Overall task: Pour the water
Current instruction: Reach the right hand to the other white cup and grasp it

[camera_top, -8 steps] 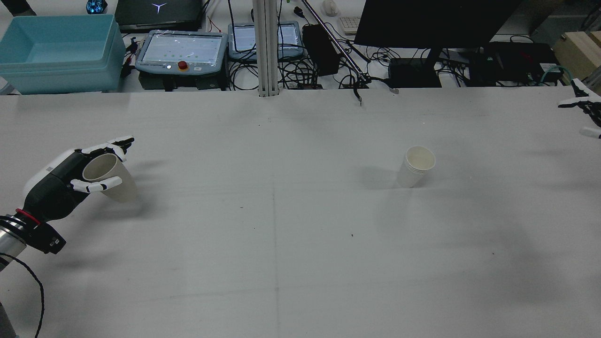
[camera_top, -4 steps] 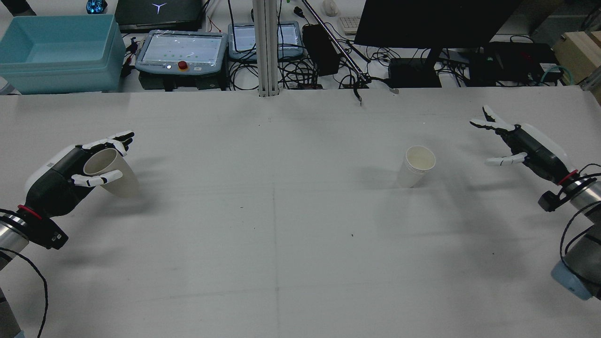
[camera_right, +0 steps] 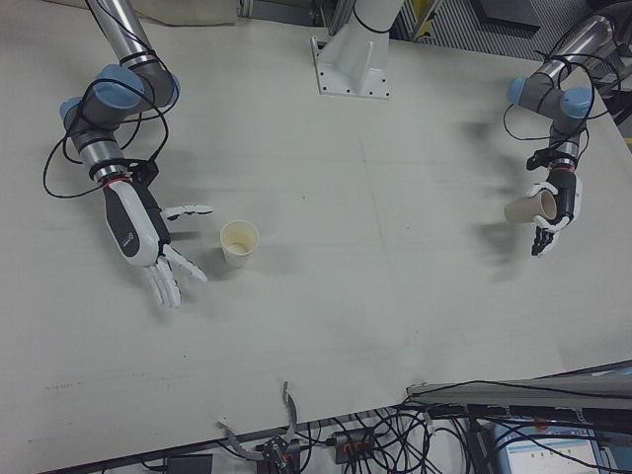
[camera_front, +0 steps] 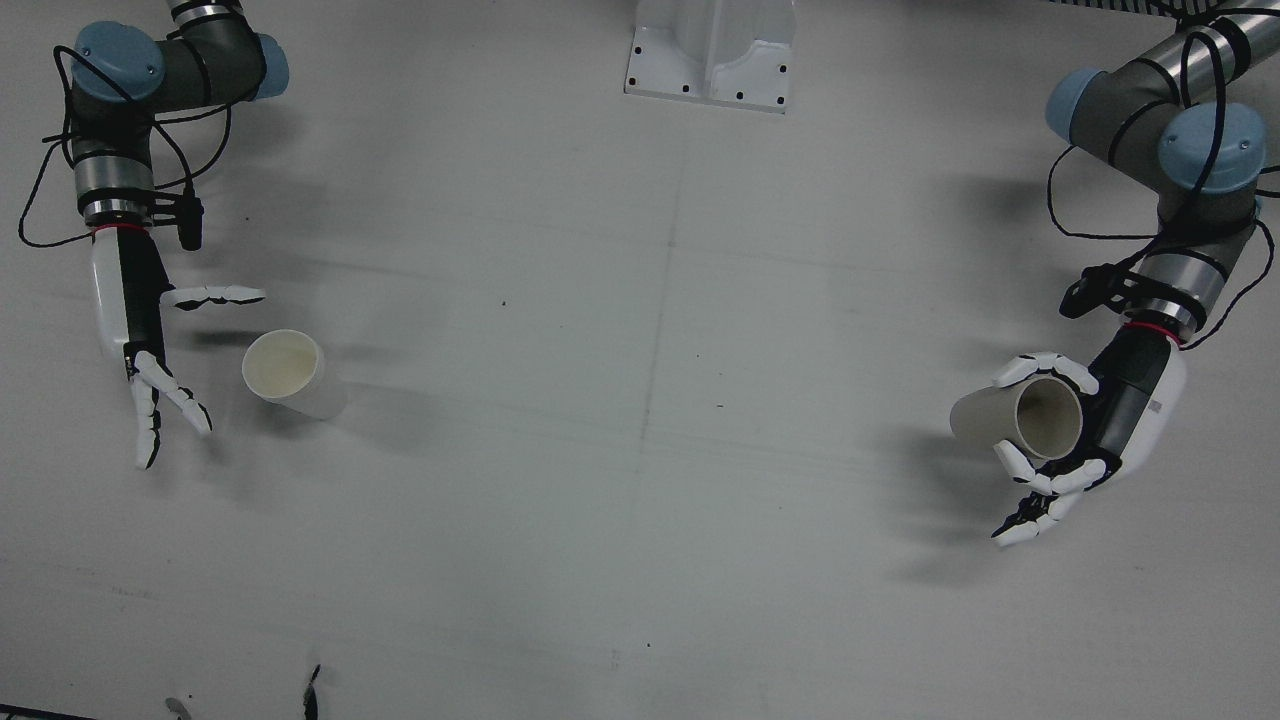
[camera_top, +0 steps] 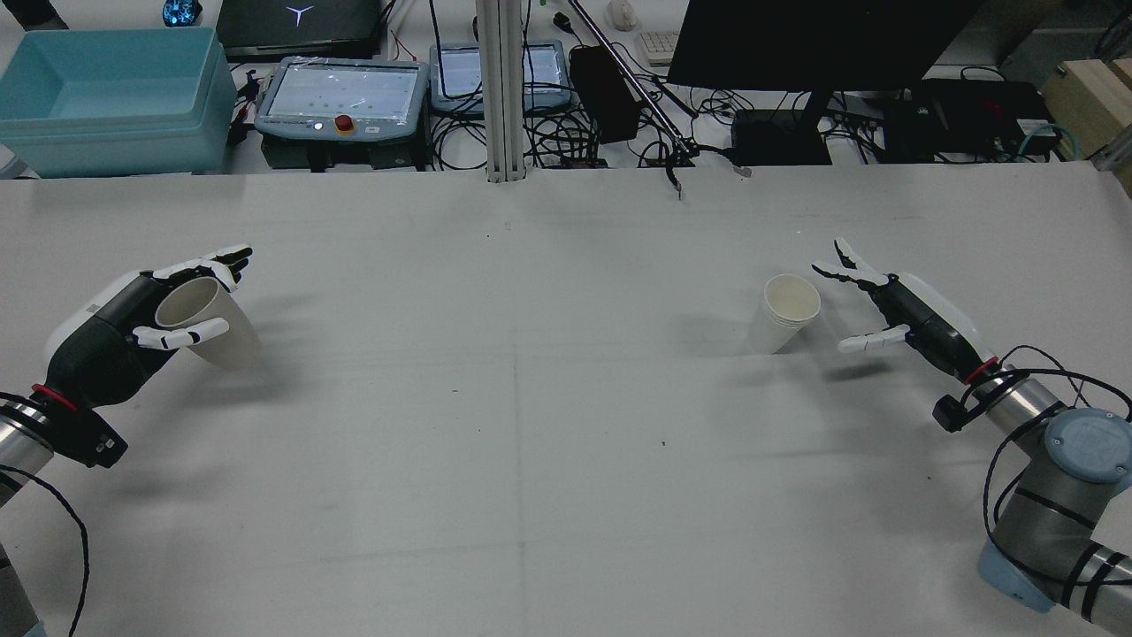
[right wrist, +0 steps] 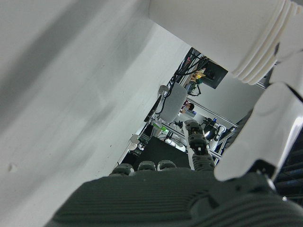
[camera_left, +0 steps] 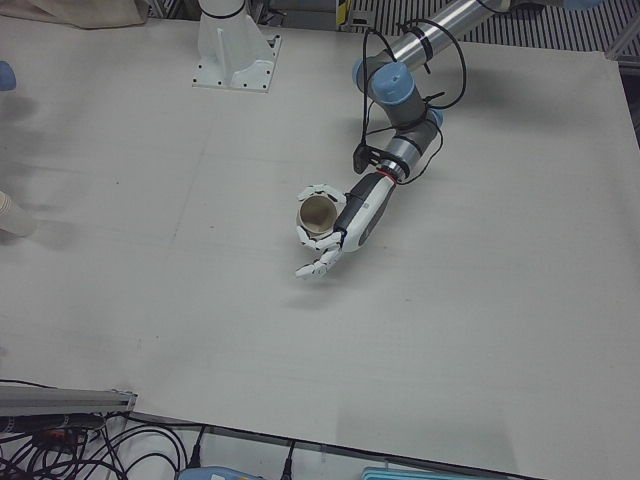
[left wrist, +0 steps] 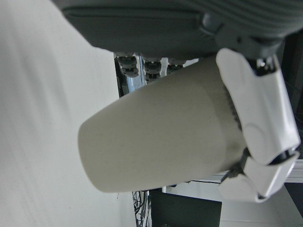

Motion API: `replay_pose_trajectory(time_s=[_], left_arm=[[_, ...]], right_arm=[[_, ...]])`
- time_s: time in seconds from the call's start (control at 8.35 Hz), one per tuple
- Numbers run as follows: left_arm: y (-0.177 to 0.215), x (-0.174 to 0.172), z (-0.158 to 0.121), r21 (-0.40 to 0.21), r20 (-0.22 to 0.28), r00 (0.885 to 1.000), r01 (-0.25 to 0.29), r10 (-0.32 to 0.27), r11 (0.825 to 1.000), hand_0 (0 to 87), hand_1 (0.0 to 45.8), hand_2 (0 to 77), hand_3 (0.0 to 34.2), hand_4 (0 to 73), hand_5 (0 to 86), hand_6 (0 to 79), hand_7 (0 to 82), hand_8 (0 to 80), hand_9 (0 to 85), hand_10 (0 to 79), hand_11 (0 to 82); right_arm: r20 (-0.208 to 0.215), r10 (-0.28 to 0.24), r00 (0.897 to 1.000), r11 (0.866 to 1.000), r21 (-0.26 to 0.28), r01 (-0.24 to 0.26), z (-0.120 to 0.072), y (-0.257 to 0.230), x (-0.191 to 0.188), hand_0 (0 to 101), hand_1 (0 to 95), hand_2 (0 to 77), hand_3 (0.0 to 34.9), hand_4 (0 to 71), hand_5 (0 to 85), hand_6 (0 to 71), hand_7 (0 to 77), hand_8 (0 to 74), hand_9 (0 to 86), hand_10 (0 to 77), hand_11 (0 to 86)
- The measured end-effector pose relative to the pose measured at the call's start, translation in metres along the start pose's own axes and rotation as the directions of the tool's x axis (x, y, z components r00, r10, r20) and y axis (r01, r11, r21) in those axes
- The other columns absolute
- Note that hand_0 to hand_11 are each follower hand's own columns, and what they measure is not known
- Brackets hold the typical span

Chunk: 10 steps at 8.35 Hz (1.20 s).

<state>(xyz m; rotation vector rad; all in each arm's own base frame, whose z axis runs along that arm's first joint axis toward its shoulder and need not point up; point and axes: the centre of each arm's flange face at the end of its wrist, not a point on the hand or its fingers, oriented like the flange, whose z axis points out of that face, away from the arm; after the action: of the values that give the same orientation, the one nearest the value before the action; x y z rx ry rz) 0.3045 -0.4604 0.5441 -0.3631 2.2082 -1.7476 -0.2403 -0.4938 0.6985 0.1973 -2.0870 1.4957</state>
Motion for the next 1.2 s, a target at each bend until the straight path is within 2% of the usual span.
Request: replay_pose_trajectory(time_s=[0.12, 0.48, 0.72, 1.2], left_arm=[[0.001, 0.0, 0.001, -0.002, -0.001, 1.0, 0.001, -0.001, 1.0, 46.0, 13.6, 37.6, 0.0, 38.7, 46.9, 9.3, 19.1, 7.6, 13.1, 4.9, 8.7], [0.004, -0.003, 0.003, -0.007, 0.001, 1.0, -0.001, 0.001, 1.0, 45.8, 13.6, 37.6, 0.0, 38.2, 46.9, 9.3, 18.5, 7.6, 13.1, 4.9, 8.7], [0.003, -0.004, 0.003, -0.005, 0.001, 1.0, -0.005, 0.005, 1.0, 45.8, 13.6, 37.6, 0.0, 38.2, 46.9, 9.3, 19.1, 7.6, 13.1, 4.9, 8.7], [0.002, -0.004, 0.003, -0.003, -0.001, 1.0, -0.005, 0.005, 1.0, 45.6, 13.6, 37.6, 0.0, 38.2, 46.9, 8.2, 18.5, 7.6, 13.1, 4.9, 8.7]], right_arm=[[-0.004, -0.007, 1.0, 1.0, -0.003, 0.007, -0.001, 0.005, 0.003, 43, 12.0, 8.7, 1.2, 13.6, 0.5, 0.5, 1.1, 0.5, 0.5, 0.5, 1.1], [-0.013, -0.059, 0.998, 0.998, -0.011, 0.059, 0.002, 0.014, 0.012, 42, 12.0, 10.9, 1.9, 13.1, 0.5, 0.5, 0.5, 0.5, 0.5, 0.5, 0.5], [0.009, -0.063, 0.998, 0.998, 0.003, 0.063, 0.005, 0.023, 0.019, 43, 12.5, 13.1, 2.4, 13.6, 0.5, 0.5, 1.1, 0.5, 0.5, 0.5, 0.5], [0.022, -0.078, 0.997, 0.997, 0.009, 0.078, 0.039, 0.062, 0.036, 43, 12.5, 14.2, 3.5, 13.6, 0.5, 0.5, 1.1, 0.5, 0.5, 0.5, 1.1]])
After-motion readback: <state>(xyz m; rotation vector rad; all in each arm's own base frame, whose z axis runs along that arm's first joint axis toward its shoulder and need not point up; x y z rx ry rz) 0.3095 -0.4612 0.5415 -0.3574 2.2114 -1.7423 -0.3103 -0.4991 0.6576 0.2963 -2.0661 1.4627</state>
